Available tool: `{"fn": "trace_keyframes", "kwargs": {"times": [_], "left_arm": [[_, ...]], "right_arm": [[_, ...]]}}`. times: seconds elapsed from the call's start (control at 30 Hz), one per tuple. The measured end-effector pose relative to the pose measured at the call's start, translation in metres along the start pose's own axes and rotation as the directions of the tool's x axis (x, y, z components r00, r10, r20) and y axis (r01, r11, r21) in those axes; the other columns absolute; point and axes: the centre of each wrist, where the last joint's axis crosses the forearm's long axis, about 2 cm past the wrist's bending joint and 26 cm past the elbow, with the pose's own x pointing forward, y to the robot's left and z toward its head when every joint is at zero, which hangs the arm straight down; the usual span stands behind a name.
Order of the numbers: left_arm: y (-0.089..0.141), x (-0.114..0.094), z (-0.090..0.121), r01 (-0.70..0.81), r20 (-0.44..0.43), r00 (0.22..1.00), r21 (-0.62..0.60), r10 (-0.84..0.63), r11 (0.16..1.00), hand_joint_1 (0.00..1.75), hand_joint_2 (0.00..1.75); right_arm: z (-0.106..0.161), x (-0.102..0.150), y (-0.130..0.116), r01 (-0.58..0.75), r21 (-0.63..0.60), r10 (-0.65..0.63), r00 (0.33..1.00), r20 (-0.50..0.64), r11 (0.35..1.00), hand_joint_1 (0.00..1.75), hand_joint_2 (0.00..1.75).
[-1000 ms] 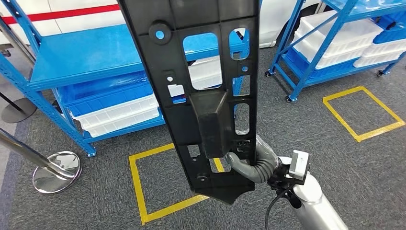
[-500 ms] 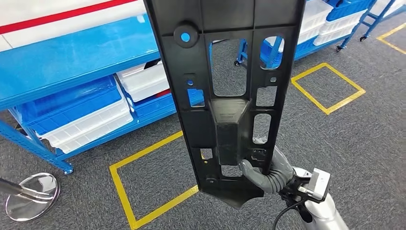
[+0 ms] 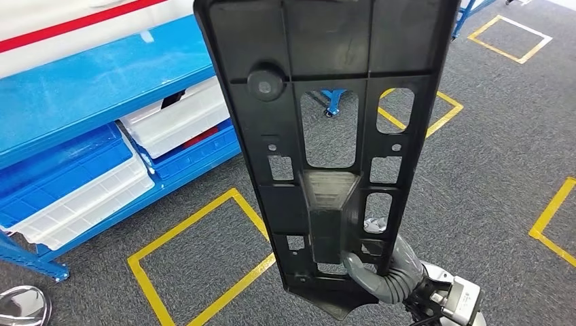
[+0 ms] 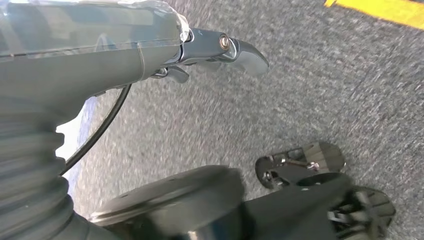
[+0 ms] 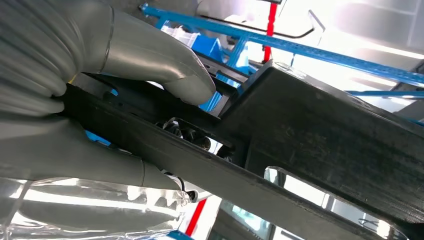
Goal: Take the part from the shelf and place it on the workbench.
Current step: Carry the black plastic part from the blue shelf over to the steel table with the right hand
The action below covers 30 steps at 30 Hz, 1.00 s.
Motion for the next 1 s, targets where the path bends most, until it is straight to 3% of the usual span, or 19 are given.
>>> {"fn": "trace_keyframes", "kwargs": {"times": [0.33, 0.63, 1.0], "left_arm": [[-0.001, -0.003, 0.001, -0.005, 0.006, 1.0, 0.001, 0.005, 1.0, 0.0, 1.75], [0.016, 0.011, -0.006, -0.005, 0.06, 0.998, 0.055, 0.002, 0.998, 0.0, 1.75], [0.038, -0.02, -0.005, 0.022, -0.047, 0.999, 0.11, -0.017, 0.994, 0.0, 1.75]], "right_arm": [[0.002, 0.001, 0.002, 0.008, 0.008, -0.008, 1.0, 0.009, 1.0, 1.75, 1.75], [-0.007, -0.003, -0.007, 0.023, 0.054, -0.026, 0.998, 0.064, 0.998, 1.75, 1.75], [0.0, -0.013, -0.007, 0.05, 0.045, -0.053, 0.997, 0.058, 0.998, 1.75, 1.75]]}}
